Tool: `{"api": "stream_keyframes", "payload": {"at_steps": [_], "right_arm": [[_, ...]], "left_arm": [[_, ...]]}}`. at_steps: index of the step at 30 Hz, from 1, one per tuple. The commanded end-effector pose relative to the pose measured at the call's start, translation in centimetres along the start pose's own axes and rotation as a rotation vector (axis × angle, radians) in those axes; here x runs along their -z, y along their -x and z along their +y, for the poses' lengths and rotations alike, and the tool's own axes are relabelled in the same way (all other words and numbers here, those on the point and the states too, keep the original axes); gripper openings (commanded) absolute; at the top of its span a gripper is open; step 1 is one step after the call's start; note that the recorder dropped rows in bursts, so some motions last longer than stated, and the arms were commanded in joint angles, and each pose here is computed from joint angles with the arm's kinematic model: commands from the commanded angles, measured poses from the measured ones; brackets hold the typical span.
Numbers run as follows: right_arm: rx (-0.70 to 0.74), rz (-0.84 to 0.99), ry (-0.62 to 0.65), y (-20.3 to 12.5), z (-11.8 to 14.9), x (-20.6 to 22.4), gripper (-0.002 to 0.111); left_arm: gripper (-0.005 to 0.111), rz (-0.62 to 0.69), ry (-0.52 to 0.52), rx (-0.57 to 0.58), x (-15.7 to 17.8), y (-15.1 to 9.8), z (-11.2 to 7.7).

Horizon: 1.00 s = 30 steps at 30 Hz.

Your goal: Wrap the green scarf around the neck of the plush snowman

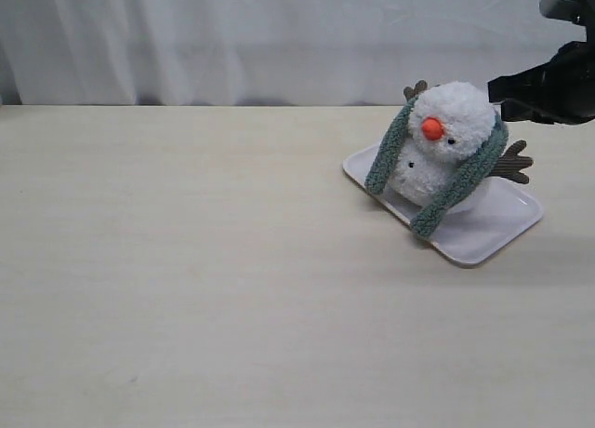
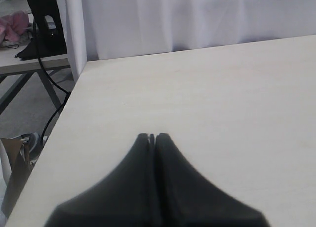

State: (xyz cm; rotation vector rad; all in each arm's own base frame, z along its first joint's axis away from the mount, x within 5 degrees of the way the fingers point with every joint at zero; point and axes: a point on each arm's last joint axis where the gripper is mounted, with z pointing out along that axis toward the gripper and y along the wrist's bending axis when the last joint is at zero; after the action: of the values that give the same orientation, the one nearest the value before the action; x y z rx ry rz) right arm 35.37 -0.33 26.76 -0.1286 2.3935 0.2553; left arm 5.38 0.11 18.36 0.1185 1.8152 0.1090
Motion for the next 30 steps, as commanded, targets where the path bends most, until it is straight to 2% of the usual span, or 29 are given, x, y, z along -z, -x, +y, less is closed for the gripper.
{"api": "stream_keyframes", "payload": {"at_steps": [1, 11, 19, 22, 25, 30], "right_arm": [[-0.011, 0.029, -0.047, -0.7, -1.2, -2.9, 0.004], [-0.033, 0.089, -0.054, -2.0, -2.0, -5.8, 0.004], [-0.025, 0.031, 0.012, -0.6, -0.5, -2.5, 0.004], [0.003, -0.013, 0.085, 0.2, 0.7, -0.3, 0.004], [0.123, -0.033, 0.204, 0.5, 2.3, 1.8, 0.004], [0.243, 0.053, 0.362, -0.5, 4.6, 3.4, 0.004]], "left_arm": [[0.0, -0.013, 0.002, 0.004, 0.0, 0.1, 0.0], [0.0, -0.013, 0.002, 0.004, 0.0, 0.1, 0.0], [0.0, -0.013, 0.002, 0.004, 0.0, 0.1, 0.0], [0.0, -0.01, 0.002, 0.004, 0.0, 0.0, 0.0], [0.0, -0.011, 0.002, 0.004, 0.0, 0.0, 0.0], [0.0, -0.011, 0.002, 0.004, 0.0, 0.0, 0.0]]}}
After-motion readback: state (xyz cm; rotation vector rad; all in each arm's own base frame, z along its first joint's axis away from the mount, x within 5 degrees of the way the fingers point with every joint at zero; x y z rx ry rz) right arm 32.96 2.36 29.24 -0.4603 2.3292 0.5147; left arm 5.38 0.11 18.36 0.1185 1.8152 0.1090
